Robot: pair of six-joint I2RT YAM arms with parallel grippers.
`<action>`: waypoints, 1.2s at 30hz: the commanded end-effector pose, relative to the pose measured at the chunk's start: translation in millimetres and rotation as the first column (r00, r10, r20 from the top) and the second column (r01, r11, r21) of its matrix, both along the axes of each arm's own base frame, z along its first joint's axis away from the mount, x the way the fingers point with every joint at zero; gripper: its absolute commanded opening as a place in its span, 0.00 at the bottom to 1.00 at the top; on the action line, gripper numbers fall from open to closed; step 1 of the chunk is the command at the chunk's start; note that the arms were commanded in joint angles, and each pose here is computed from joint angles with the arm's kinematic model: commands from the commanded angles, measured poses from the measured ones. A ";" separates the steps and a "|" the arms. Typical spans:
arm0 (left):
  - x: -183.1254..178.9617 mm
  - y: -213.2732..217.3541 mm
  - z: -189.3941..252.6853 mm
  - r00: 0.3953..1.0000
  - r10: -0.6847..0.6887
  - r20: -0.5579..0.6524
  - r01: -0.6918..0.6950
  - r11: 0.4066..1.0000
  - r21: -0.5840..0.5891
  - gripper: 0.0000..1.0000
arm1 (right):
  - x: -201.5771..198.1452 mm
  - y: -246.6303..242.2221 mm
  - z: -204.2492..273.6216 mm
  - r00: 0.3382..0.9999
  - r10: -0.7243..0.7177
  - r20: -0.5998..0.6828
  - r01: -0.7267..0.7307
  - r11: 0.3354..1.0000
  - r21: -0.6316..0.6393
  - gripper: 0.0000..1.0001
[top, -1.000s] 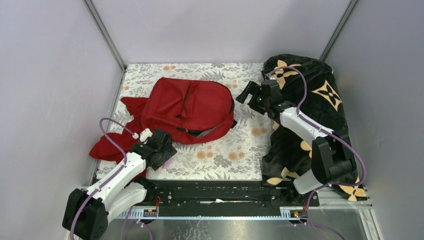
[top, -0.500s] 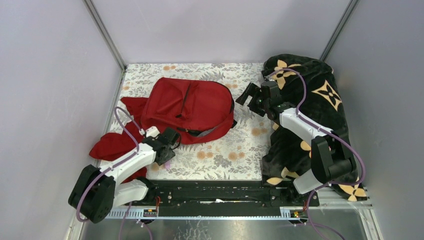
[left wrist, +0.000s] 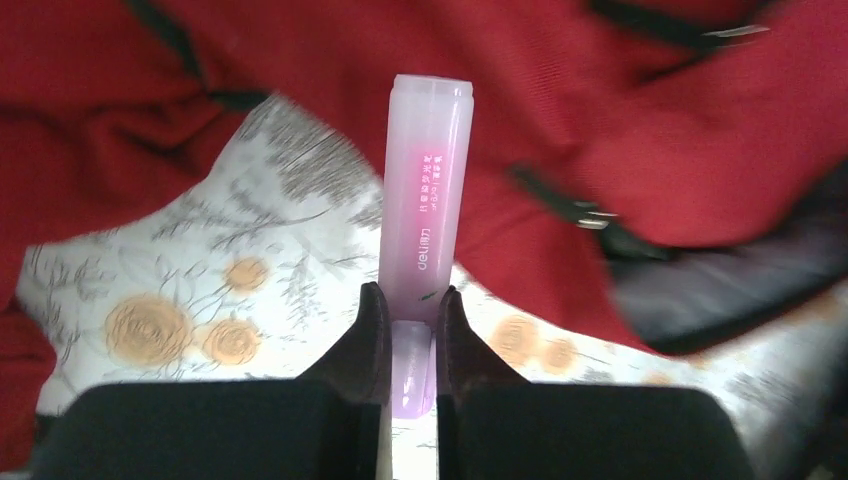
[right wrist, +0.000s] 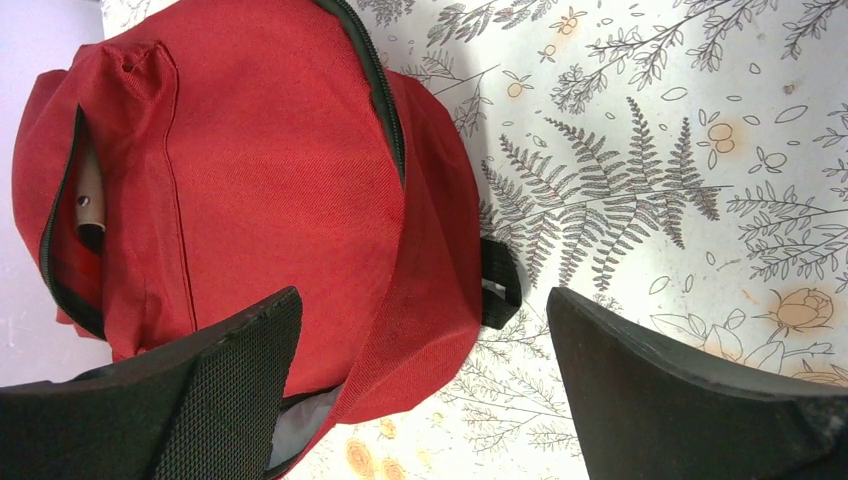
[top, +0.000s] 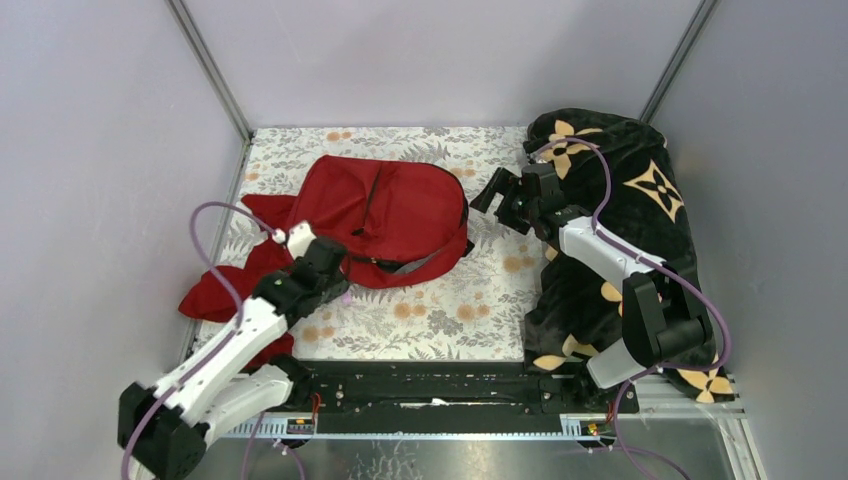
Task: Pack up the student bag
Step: Pick up the stationery from the center of the board.
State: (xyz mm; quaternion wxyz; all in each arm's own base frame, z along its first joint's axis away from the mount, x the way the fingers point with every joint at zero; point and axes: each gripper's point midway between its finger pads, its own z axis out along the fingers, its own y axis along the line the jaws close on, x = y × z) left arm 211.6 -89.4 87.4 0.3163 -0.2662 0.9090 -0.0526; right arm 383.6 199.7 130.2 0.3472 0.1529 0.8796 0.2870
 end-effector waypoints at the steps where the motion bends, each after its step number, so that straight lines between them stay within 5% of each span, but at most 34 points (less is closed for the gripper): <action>1: 19.5 -17.2 80.5 0.949 -0.200 0.243 0.206 0.979 0.001 0.00 | 5.7 9.3 49.2 0.991 0.054 0.119 -0.059 0.998 0.033 1.00; 7: 25.6 -75.4 140.7 0.792 -0.425 0.439 0.507 0.858 -0.084 0.00 | -10.6 45.6 95.7 0.933 0.256 0.253 -0.300 0.942 0.153 1.00; 11: 24.2 -130.2 160.2 0.669 -0.504 0.547 0.692 0.691 -0.209 0.00 | -49.0 89.6 137.8 0.796 0.462 0.391 -0.591 0.731 0.340 0.95; 14: 32.8 -148.6 170.1 0.631 -0.502 0.592 0.731 0.640 -0.237 0.00 | -74.0 111.9 147.3 0.726 0.535 0.432 -0.685 0.617 0.386 0.93; 20: 43.6 -164.3 172.3 0.618 -0.510 0.598 0.752 0.605 -0.261 0.00 | -98.4 141.7 138.7 0.700 0.578 0.419 -0.713 0.594 0.372 0.89; 28: 41.7 -162.5 162.2 0.642 -0.497 0.583 0.735 0.614 -0.286 0.00 | -84.3 167.7 110.0 0.758 0.591 0.274 -0.648 0.729 0.219 0.76; 32: 42.3 -157.9 165.4 0.642 -0.486 0.593 0.727 0.632 -0.269 0.00 | -81.8 172.9 101.4 0.786 0.569 0.244 -0.618 0.736 0.274 0.55; 35: 44.4 -154.5 154.2 0.673 -0.487 0.557 0.702 0.657 -0.274 0.01 | -80.2 176.8 98.5 0.790 0.565 0.236 -0.613 0.733 0.296 0.18; 36: 44.6 -154.0 149.8 0.682 -0.491 0.543 0.697 0.661 -0.278 0.16 | -79.8 177.8 97.5 0.793 0.563 0.232 -0.609 0.733 0.303 0.05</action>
